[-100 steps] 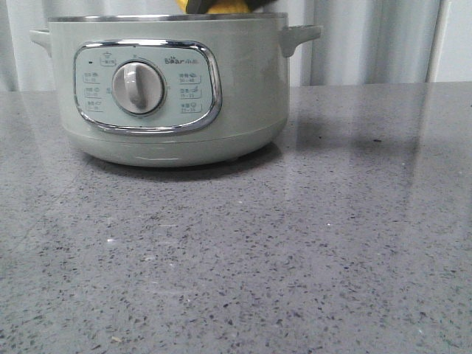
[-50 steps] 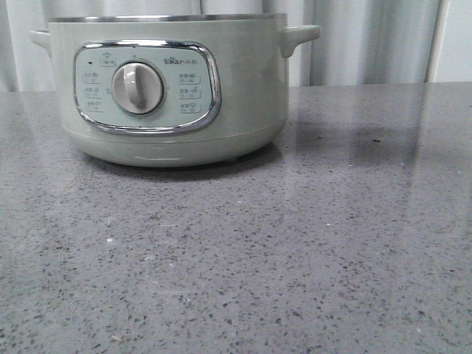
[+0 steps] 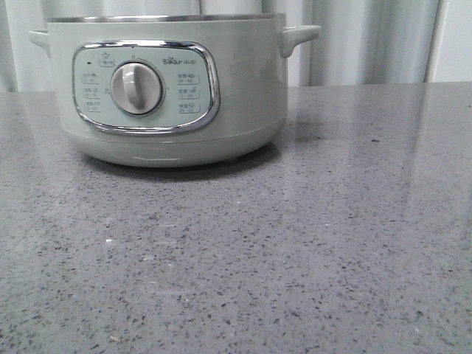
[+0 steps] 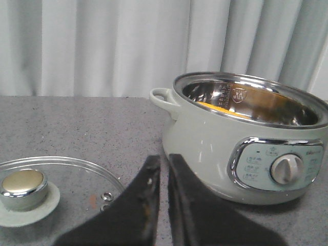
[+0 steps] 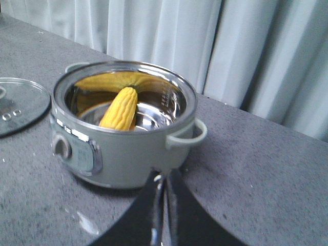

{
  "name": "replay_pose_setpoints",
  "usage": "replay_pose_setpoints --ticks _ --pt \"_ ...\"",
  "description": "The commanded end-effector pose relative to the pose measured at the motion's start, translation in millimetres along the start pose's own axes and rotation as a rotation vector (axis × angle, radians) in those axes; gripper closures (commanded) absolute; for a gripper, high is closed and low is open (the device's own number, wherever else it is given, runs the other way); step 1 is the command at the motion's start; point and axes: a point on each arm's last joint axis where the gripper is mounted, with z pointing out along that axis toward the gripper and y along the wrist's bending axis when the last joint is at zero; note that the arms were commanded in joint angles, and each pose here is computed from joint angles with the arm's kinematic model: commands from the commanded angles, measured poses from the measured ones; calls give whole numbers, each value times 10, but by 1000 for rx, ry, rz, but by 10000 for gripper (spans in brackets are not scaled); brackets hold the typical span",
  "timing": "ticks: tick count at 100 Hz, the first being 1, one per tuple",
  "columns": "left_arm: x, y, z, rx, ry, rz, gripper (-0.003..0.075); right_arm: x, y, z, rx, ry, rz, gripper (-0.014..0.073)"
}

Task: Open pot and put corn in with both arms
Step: 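Lower the corn into the pot and open the right gripper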

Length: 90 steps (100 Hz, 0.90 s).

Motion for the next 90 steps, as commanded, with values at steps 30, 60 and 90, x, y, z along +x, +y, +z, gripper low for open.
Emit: replay_pose_setpoints --ticks 30,60,90 --pt "-88 -8 23 15 -112 -3 741 208 37 -619 79 -402 -24 661" --pt "-88 -8 23 15 -112 -3 741 208 36 -659 82 -417 -24 661" --pt "-52 -3 36 14 -102 -6 741 208 36 -659 82 -417 -24 661"
